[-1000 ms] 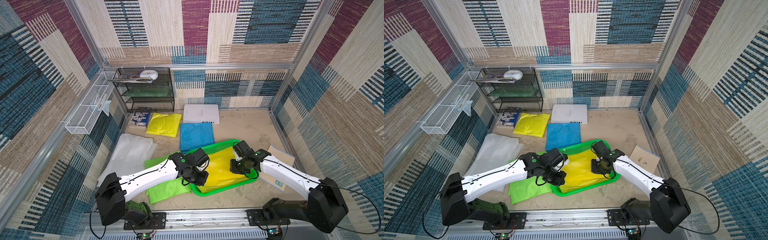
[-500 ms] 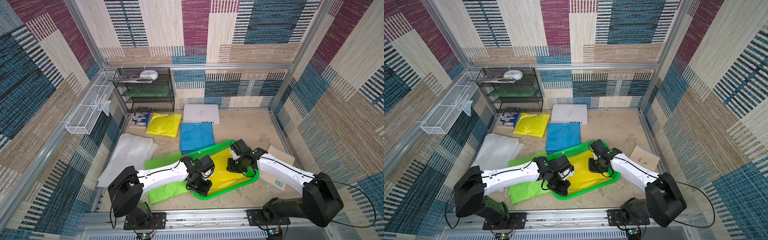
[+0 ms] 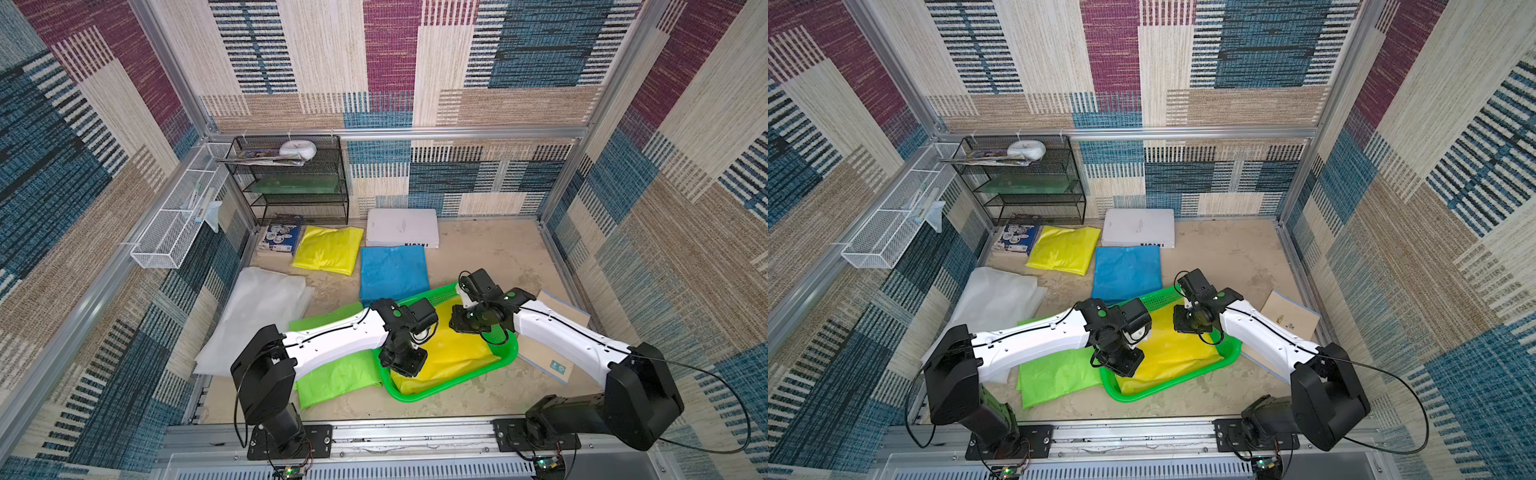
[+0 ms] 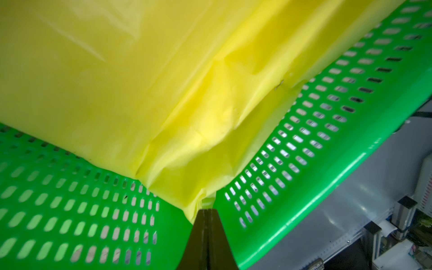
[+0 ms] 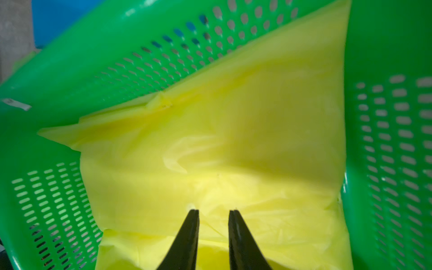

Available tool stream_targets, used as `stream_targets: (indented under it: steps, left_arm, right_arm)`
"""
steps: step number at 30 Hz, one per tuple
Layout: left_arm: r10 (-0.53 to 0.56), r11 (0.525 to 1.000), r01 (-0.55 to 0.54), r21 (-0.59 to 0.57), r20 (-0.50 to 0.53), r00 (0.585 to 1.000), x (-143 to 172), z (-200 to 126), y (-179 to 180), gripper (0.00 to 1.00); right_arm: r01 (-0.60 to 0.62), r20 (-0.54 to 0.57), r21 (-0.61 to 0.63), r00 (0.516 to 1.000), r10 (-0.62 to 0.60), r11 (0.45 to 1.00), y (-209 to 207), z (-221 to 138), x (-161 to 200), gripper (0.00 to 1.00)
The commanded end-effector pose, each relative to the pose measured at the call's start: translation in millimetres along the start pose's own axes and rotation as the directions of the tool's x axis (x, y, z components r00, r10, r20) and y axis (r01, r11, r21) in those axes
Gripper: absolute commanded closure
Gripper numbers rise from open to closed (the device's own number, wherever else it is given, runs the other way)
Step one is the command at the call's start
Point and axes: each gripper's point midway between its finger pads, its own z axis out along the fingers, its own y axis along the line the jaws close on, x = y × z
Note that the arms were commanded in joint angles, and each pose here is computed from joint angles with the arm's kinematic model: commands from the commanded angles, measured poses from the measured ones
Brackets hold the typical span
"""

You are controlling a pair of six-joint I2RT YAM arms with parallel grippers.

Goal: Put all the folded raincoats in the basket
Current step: Place the raincoat in the basket.

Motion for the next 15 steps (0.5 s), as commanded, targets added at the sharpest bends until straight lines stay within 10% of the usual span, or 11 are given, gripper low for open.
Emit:
stream_targets:
  steps: [1, 15]
  left_arm:
    - [-0.024, 0.999, 0.026, -0.035, 0.051, 0.998, -14, -18, 9, 0.89]
    - [-0.179, 0.929, 0.184, -0.323, 0.045, 0.983, -33, 26, 76, 1.00]
  right_arm:
    - [-0.003, 0.071, 0.040, 0.997, 0.000, 0.999, -1, 4, -24, 0.73]
    - [-0.063, 0.094, 0.210, 0.995, 0.044, 0.976, -44, 50, -51, 0.82]
